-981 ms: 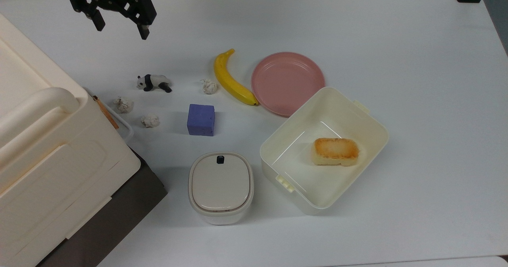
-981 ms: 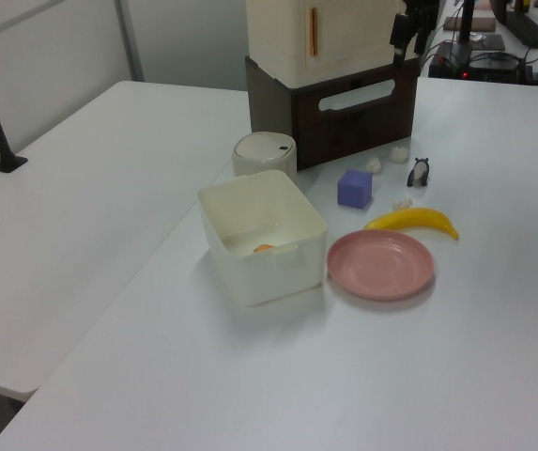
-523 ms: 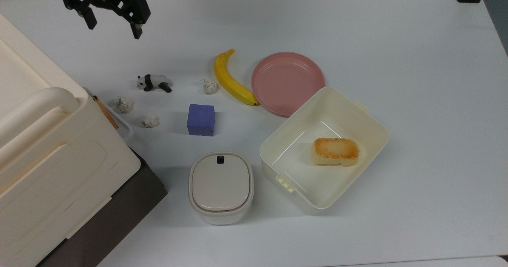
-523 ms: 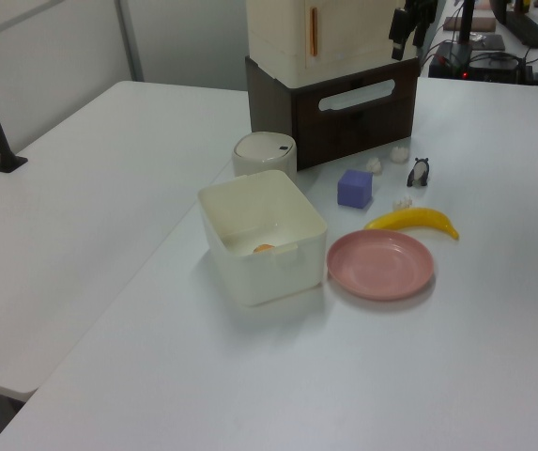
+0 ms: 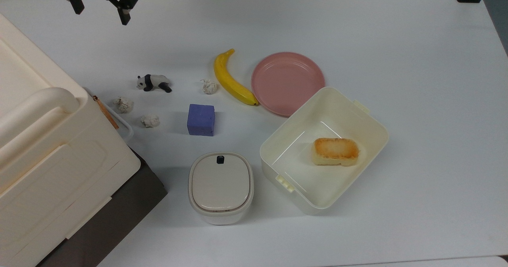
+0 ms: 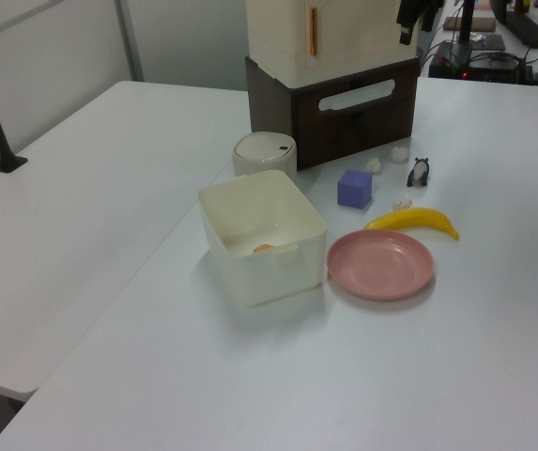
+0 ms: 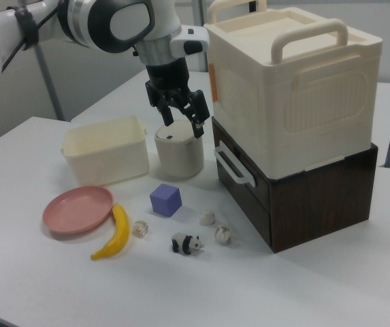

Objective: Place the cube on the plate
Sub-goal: 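Move the open gripper over the purple cube and lower onto it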

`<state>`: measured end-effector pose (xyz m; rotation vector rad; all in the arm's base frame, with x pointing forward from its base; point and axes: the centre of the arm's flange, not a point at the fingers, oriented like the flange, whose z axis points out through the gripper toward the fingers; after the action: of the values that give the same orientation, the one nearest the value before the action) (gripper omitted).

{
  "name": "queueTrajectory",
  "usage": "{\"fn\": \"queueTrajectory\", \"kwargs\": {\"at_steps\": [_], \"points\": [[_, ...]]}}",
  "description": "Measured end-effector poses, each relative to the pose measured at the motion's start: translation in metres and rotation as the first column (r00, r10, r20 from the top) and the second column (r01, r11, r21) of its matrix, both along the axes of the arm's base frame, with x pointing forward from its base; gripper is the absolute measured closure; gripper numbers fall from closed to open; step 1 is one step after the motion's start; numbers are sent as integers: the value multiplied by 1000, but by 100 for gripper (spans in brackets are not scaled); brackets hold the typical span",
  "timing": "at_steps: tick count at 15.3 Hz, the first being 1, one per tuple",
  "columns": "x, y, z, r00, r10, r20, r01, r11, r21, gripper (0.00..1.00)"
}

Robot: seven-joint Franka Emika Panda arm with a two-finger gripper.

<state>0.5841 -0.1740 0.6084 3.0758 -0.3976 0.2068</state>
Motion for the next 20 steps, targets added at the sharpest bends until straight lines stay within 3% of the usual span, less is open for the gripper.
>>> {"fn": "queueTrajectory", "kwargs": {"at_steps": [3,6,10,15,20], "points": [[-13,1,0,997,1,-77,1,1000,26,0],[-45,0,18,987,19,-162,-7,997,71,0],[-70,-13,39,989,3,-148,17,991,129,0],[-59,-8,14,991,10,-132,7,991,131,0],[-19,37,-74,996,64,-58,-57,993,100,0]]}}
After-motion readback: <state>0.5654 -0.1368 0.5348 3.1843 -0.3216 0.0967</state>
